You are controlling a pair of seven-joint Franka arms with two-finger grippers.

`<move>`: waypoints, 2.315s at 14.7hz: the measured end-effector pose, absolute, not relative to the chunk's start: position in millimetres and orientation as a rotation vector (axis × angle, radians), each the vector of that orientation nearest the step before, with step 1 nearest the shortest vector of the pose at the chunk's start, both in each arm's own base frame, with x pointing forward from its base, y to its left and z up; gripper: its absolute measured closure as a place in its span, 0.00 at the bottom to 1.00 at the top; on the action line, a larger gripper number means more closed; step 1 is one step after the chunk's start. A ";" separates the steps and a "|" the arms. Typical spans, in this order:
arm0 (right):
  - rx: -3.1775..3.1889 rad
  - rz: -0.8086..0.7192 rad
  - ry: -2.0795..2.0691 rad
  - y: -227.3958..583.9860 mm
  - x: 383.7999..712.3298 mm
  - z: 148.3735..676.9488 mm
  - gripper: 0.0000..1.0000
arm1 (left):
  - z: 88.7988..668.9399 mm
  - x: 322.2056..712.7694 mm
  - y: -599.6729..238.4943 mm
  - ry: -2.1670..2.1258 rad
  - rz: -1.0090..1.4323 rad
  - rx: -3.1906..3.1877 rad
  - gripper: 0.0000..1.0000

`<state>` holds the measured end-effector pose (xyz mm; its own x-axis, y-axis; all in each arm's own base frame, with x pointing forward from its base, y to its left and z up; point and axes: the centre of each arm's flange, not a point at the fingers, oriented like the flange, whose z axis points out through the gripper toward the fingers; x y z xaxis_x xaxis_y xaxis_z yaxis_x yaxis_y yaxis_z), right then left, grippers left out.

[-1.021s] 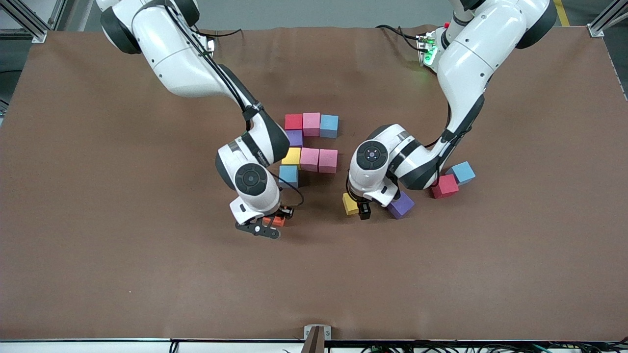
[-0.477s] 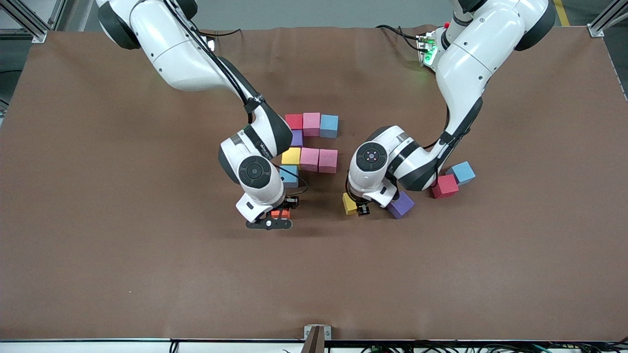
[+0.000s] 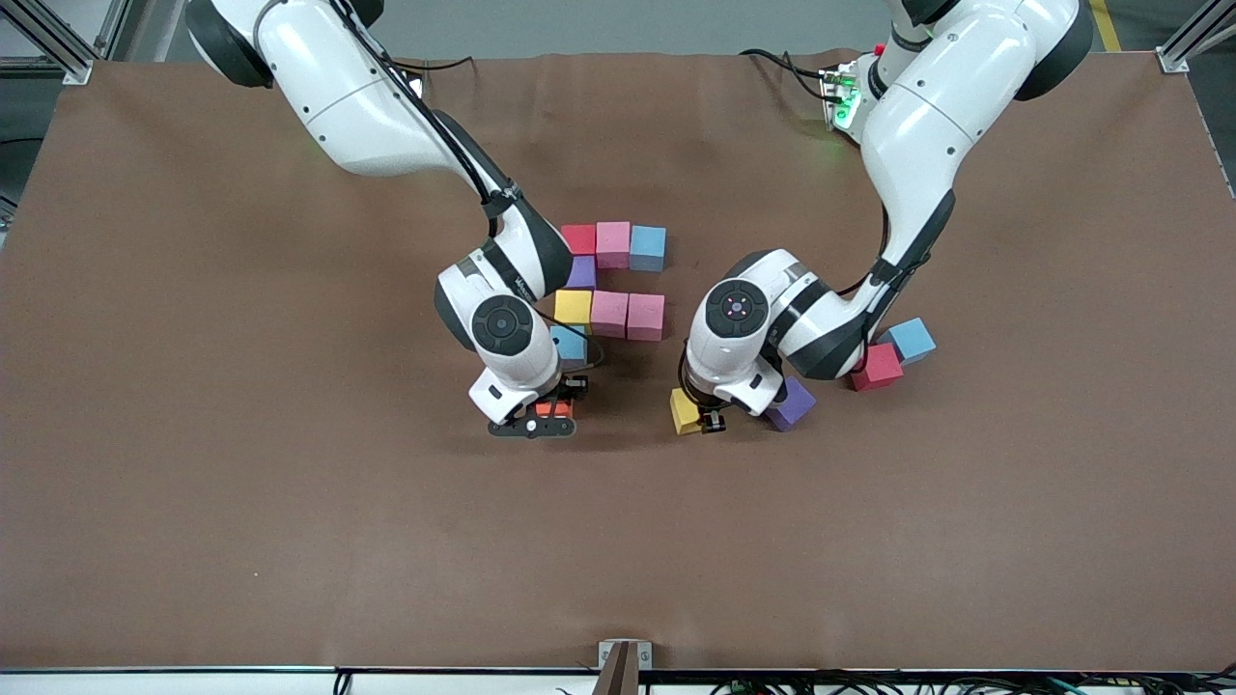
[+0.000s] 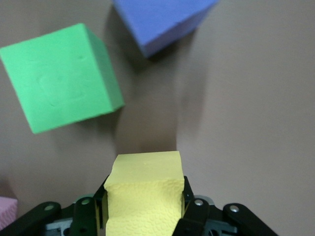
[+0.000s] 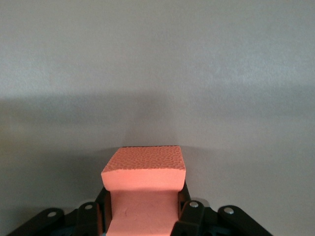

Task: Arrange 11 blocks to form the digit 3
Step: 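Carry the orange cube with the right gripper while the left gripper carries yellow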

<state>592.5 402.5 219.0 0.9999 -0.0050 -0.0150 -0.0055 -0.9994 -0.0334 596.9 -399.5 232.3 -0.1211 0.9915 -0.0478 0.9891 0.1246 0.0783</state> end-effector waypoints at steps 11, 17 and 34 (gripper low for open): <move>-3.107 0.027 0.032 421.2 573.7 224.3 0.47 | 227.6 582.6 -438.1 2.185 0.026 2.113 0.44; -3.107 0.027 0.024 424.6 570.6 223.3 0.47 | 227.9 582.2 -439.3 2.180 0.028 2.116 0.44; -3.103 0.019 0.017 427.4 567.2 220.6 0.47 | 228.8 583.4 -439.3 2.180 0.031 2.113 0.44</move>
<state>567.2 427.4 220.6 0.9999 -0.0106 -0.0127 -0.0111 -0.9992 -0.0385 583.4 -439.3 228.8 -0.0283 0.9977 -0.0613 0.9956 0.0336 0.0878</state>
